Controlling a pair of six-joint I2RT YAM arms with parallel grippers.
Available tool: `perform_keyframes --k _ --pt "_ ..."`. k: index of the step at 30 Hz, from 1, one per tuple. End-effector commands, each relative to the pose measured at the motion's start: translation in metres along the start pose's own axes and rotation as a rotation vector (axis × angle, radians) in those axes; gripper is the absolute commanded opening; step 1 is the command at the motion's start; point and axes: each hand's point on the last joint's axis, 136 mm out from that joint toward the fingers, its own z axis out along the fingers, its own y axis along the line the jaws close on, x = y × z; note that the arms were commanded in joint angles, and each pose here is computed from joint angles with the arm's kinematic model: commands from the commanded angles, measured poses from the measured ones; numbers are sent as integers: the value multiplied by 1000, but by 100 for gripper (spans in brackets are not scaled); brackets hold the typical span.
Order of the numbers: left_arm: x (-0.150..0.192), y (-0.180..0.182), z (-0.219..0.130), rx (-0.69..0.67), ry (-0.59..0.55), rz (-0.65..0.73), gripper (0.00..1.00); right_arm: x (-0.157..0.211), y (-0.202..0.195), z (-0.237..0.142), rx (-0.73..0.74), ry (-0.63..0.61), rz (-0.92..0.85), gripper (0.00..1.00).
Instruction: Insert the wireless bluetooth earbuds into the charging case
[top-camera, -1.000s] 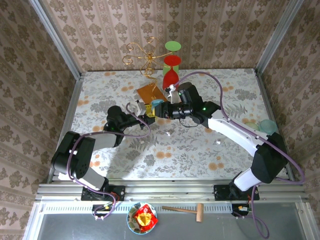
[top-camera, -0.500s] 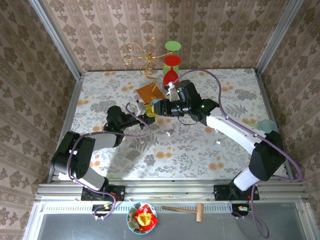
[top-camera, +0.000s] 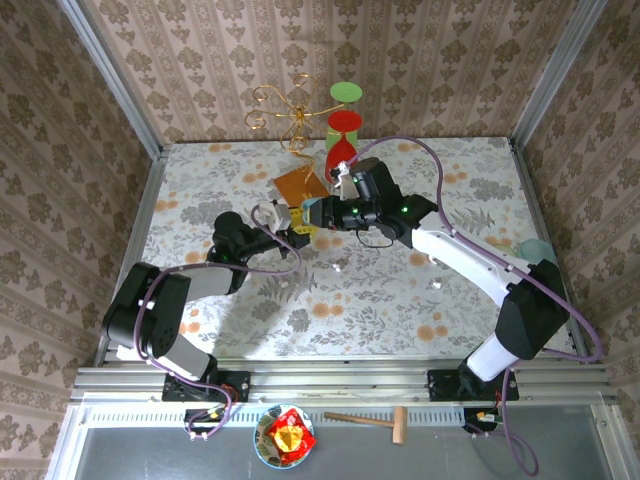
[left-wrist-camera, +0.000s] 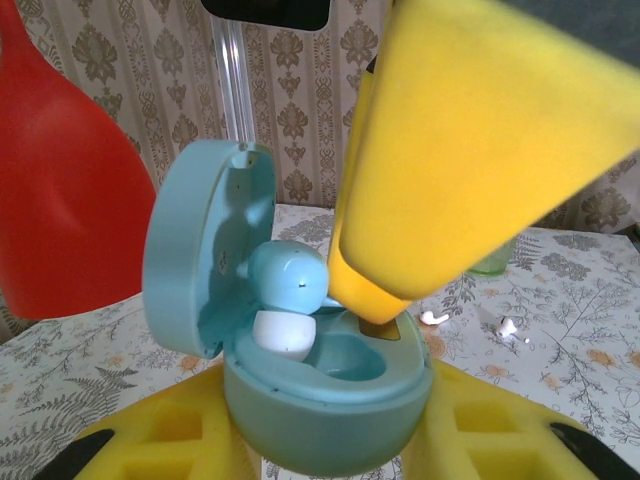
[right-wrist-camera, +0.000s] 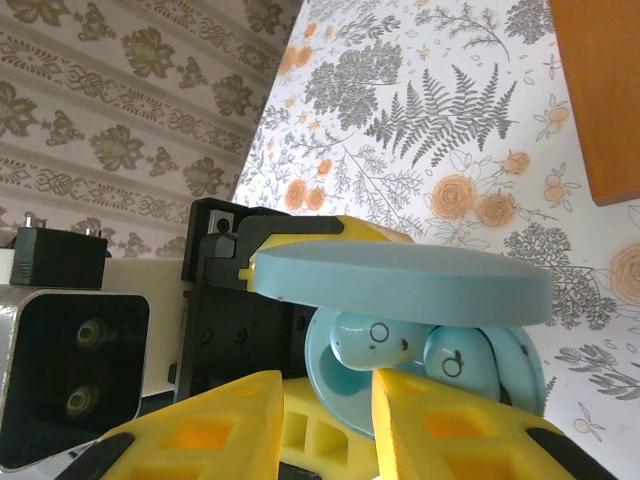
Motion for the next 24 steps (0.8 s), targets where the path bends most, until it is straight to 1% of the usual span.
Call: perform_keyframes --k 1,4,11,16,24 --pt "-13 -2 -1 16 -36 38 25 -13 0 -9 44 -39 -24 30" --pt "-13 -1 0 16 -36 44 25 -14 -1 -9 52 -37 -17 30" --pt "-12 0 -1 5 -34 53 25 -16 -2 -14 71 -53 -16 34" --pt "-10 1 -1 -9 -29 70 24 -18 -5 -15 97 -62 -10 34" --pt "-6 2 -1 -23 -9 94 24 -19 -2 -6 85 -50 -3 34"
